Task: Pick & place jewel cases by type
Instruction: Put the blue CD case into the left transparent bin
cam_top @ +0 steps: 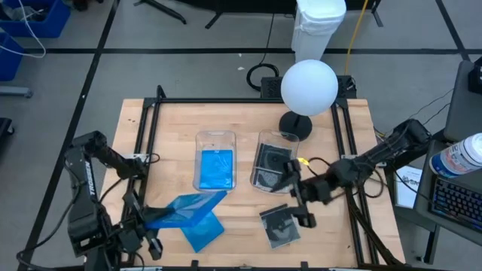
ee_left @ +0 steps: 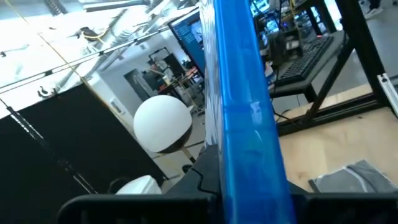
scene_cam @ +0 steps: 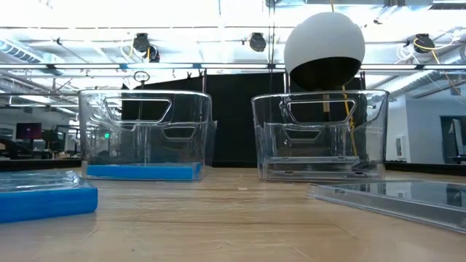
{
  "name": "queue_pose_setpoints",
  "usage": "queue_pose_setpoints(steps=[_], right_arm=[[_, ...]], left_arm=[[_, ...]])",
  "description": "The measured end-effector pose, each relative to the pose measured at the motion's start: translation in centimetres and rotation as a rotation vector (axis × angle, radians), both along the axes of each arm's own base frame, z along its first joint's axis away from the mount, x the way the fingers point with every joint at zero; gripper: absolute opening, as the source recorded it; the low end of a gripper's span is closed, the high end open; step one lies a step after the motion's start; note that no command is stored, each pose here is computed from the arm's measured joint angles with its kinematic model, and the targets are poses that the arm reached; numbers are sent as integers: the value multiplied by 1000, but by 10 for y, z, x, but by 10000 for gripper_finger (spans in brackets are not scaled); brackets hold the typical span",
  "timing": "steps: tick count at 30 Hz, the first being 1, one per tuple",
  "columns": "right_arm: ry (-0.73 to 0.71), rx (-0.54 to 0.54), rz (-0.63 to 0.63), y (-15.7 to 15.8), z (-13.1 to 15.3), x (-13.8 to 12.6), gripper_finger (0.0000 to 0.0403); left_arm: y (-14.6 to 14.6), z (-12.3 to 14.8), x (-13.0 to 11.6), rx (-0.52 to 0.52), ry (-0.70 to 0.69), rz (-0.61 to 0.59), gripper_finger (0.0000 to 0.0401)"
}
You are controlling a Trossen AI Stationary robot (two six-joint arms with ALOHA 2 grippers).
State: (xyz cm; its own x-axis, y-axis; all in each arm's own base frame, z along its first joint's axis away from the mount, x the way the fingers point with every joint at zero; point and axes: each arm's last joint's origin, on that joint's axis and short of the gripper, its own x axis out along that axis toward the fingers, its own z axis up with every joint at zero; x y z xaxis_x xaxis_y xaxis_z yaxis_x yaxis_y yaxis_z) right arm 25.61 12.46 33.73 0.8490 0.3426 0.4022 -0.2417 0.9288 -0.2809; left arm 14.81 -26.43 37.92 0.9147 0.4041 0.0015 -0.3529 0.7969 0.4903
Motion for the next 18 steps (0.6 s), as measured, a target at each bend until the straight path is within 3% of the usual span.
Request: queue_pose_setpoints(steps=[7, 14, 18], right_arm=[[111, -56, 66, -8, -23, 21, 235], [74, -66, 28, -15, -26, 31, 233], [25, -68, 99, -18, -22, 30, 238]], left_arm=[[-9, 4, 15, 21, 28, 14, 11], [-11, 11, 49, 22, 118, -70, 14], [-16, 20, 69, 61, 116, -166, 12]])
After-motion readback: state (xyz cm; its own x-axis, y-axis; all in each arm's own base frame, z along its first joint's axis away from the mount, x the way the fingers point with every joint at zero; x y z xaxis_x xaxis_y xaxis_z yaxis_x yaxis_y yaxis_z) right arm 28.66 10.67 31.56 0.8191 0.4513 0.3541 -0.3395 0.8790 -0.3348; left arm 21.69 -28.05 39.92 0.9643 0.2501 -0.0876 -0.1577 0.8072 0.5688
